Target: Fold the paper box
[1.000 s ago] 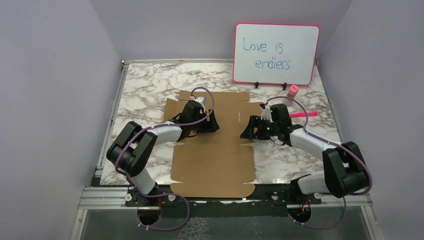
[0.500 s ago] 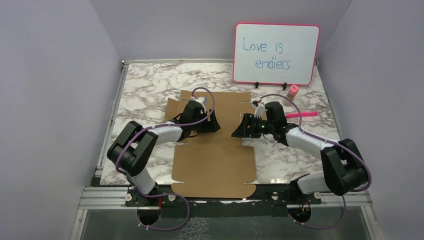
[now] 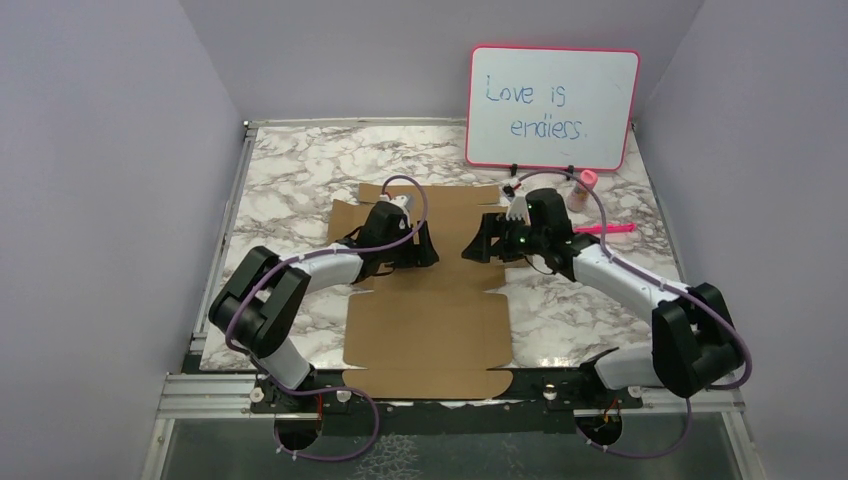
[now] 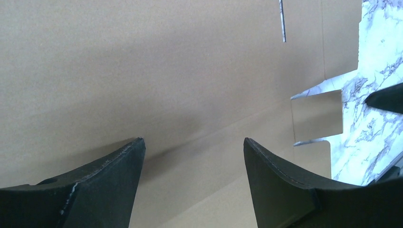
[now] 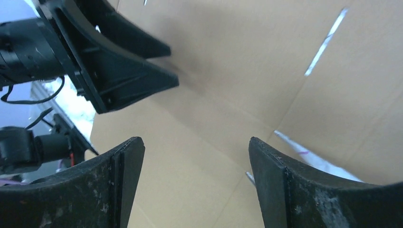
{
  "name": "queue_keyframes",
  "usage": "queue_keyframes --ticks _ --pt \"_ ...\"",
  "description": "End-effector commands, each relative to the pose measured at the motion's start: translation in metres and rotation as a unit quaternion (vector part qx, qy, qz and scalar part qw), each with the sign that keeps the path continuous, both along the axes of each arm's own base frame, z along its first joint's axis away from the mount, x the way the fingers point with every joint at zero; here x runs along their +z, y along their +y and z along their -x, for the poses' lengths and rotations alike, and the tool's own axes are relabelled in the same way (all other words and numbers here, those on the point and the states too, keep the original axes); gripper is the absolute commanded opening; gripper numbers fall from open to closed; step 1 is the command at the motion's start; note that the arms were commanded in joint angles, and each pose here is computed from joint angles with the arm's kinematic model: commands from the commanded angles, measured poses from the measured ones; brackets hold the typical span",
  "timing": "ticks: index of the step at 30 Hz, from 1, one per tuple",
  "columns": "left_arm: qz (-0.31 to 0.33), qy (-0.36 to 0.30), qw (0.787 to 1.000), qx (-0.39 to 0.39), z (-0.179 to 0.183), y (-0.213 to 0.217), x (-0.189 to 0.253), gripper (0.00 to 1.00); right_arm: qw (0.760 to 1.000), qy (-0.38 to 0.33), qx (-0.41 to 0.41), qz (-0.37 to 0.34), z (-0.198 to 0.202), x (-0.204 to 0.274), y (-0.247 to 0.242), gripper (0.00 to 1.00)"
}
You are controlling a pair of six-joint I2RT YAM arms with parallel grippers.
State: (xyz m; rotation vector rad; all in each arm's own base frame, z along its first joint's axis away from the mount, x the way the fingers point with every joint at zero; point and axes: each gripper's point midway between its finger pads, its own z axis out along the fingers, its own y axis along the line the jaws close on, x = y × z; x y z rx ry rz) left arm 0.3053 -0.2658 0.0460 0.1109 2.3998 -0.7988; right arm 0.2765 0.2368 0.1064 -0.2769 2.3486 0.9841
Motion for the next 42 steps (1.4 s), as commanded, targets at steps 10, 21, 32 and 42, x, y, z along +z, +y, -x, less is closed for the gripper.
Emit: queue_keyframes --ticks 10,21,32,42 --pt "0.013 -0.048 0.999 0.017 -0.046 0.001 0.046 0.78 0.98 -0.052 -0.178 0.069 -0.073 0.001 -0.098 0.86" --pt "0.017 -0.03 0.999 0.027 -0.067 0.011 0.021 0.78 0.971 0.01 -0.234 0.04 -0.09 -0.043 -0.137 0.78" --pt "0.024 -0.011 0.999 0.021 -0.059 0.011 0.0 0.78 0.978 0.061 -0.195 0.035 -0.075 -0.081 -0.126 0.54" --pt "0.032 -0.002 0.999 0.024 -0.053 0.012 -0.01 0.78 0.985 0.006 -0.165 0.055 -0.081 -0.045 -0.118 0.16"
